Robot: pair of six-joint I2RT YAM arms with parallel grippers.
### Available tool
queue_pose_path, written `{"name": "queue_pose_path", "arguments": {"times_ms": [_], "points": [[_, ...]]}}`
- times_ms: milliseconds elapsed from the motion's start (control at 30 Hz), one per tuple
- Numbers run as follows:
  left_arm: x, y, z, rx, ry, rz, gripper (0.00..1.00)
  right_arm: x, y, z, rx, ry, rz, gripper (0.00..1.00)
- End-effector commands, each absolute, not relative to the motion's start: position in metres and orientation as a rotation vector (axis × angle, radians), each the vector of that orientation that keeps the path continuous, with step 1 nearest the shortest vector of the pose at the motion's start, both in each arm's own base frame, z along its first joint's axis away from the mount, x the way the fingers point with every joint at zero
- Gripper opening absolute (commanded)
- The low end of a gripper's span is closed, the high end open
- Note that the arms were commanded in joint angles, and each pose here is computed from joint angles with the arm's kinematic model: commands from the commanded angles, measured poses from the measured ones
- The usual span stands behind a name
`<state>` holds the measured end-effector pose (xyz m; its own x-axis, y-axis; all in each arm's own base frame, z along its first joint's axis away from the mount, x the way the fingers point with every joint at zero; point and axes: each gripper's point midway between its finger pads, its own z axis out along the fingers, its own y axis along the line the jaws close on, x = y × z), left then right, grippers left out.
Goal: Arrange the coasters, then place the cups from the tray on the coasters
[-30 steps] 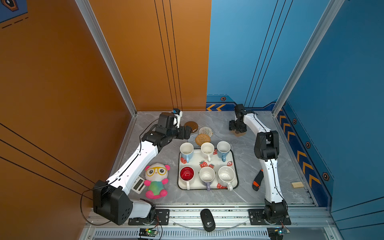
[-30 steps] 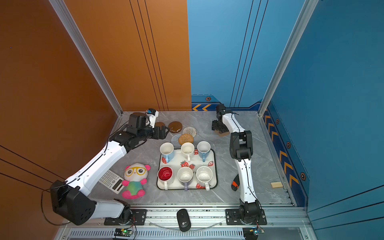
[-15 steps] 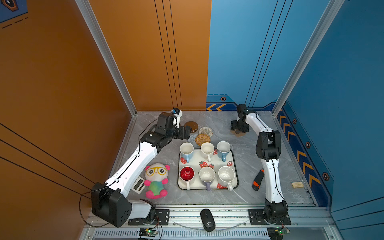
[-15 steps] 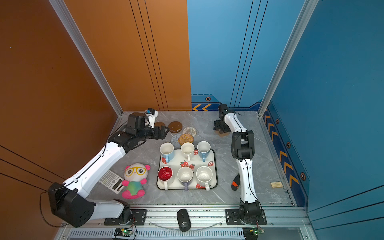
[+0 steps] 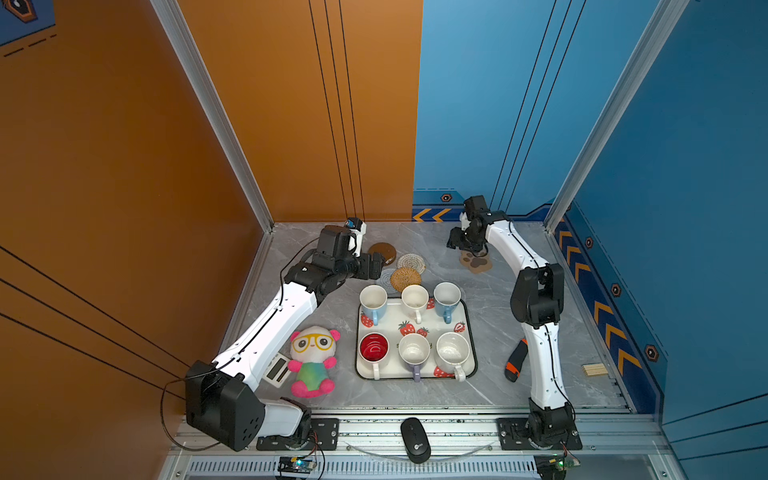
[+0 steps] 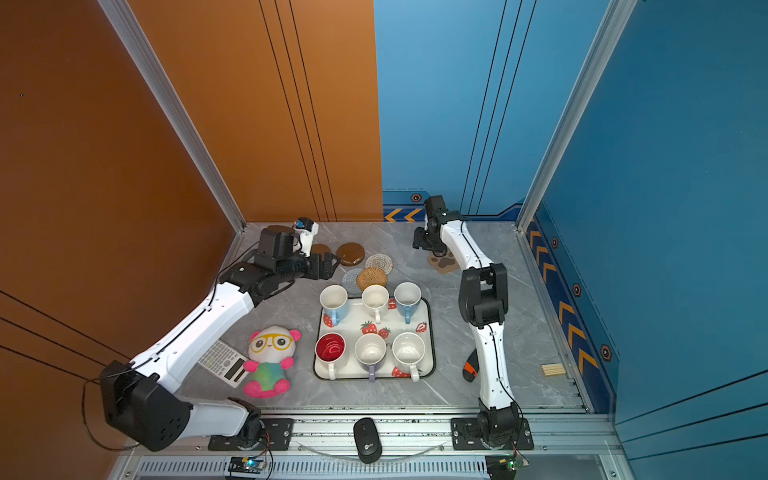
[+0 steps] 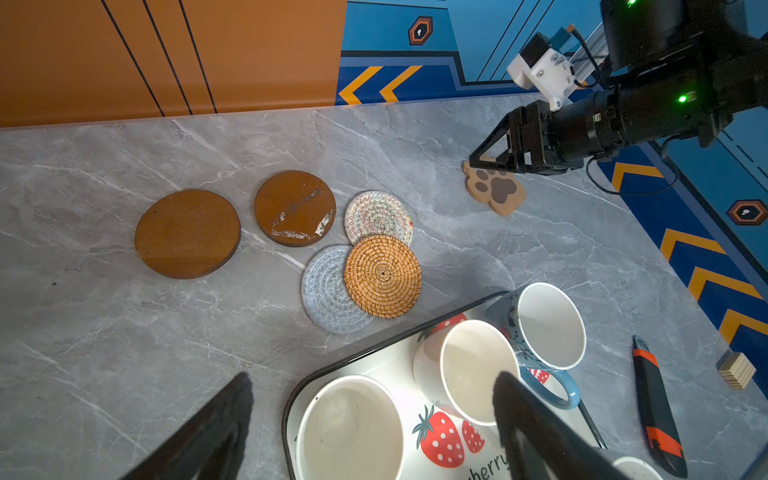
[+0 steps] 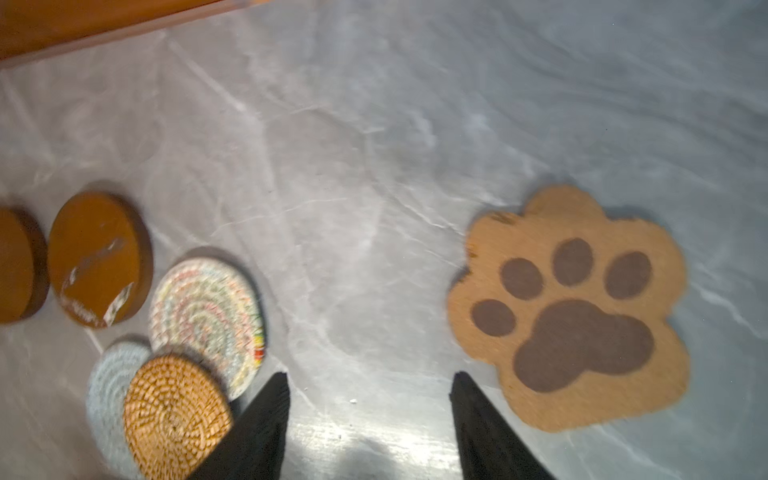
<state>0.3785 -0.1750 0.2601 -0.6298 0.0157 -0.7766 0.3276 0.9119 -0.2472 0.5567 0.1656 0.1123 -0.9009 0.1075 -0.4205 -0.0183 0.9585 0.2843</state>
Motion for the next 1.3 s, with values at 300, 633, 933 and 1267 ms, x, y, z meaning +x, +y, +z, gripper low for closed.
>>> {"name": "queue_pose_path", "arguments": {"times_ms": [300,633,933,1267], "points": [[0.391,-0.191,0.24,0.277,2.274,-0.47,0.9,0.56,0.278,0.073,-0.046,2.672,0.776,0.0],[0.402,-0.206,0.215,0.278,2.337,-0.521,0.82,0.565,0.299,0.039,0.047,2.682,0.902,0.0],[0.406,-0.216,0.209,0.292,2.355,-0.552,0.79,0.562,0.289,0.011,0.108,2.743,0.854,0.0],[0.403,-0.219,0.22,0.299,2.331,-0.567,0.78,0.577,0.237,-0.002,0.23,2.759,0.691,0.0]]}}
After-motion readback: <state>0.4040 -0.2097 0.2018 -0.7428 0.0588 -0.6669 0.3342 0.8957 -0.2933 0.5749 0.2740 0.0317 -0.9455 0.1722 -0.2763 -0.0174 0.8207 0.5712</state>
